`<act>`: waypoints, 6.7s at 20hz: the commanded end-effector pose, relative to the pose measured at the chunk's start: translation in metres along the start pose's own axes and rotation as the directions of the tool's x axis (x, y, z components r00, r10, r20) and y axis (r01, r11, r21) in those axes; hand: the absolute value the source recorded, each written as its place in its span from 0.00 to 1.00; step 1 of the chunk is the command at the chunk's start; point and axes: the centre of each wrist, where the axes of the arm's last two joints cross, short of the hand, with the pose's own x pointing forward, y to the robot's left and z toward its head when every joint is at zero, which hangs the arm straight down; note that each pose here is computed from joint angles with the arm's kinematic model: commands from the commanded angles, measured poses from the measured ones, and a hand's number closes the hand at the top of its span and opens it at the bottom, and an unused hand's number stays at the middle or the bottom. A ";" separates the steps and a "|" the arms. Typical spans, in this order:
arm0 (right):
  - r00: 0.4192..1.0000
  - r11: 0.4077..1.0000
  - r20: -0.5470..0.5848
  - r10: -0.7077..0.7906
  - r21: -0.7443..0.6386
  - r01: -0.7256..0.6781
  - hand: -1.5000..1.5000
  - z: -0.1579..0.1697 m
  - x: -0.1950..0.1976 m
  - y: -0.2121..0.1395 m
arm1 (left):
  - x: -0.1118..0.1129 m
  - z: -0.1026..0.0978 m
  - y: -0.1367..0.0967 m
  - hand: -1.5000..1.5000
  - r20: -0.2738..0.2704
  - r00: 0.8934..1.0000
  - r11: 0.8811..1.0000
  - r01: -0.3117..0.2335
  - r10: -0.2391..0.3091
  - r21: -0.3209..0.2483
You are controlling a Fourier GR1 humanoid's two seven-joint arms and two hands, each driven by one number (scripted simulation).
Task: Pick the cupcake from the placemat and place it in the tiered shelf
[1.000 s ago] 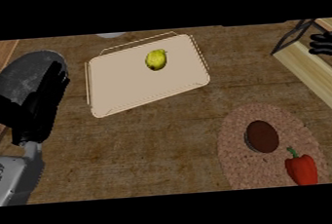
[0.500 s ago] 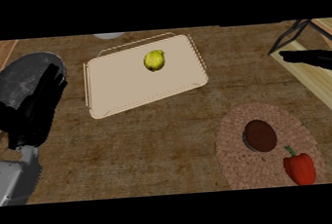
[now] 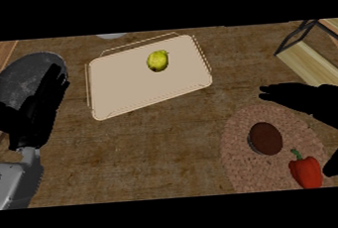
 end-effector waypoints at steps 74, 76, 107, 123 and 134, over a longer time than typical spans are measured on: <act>0.923 0.692 -0.023 -0.385 -0.668 0.272 1.00 0.013 0.129 0.100 | -0.003 0.020 0.009 0.50 0.020 1.000 1.000 -0.005 0.004 0.030; 0.925 0.666 -0.032 -0.379 -0.704 0.249 1.00 0.035 0.136 0.076 | 0.010 0.006 -0.006 0.50 0.013 1.000 1.000 -0.008 0.008 0.015; 0.762 0.422 -0.255 -0.595 -0.906 0.026 1.00 0.145 -0.073 -0.081 | 0.011 0.012 -0.007 0.50 0.002 1.000 1.000 -0.001 0.001 0.012; 0.764 0.408 -0.237 -0.600 -0.912 0.038 1.00 0.167 -0.175 -0.061 | 0.000 0.004 -0.007 0.50 0.014 1.000 1.000 0.005 -0.004 -0.020; 0.711 0.226 -0.212 -0.671 -0.971 -0.076 0.00 0.181 -0.210 -0.063 | 0.009 -0.006 -0.001 0.50 0.019 1.000 0.999 0.001 0.000 -0.032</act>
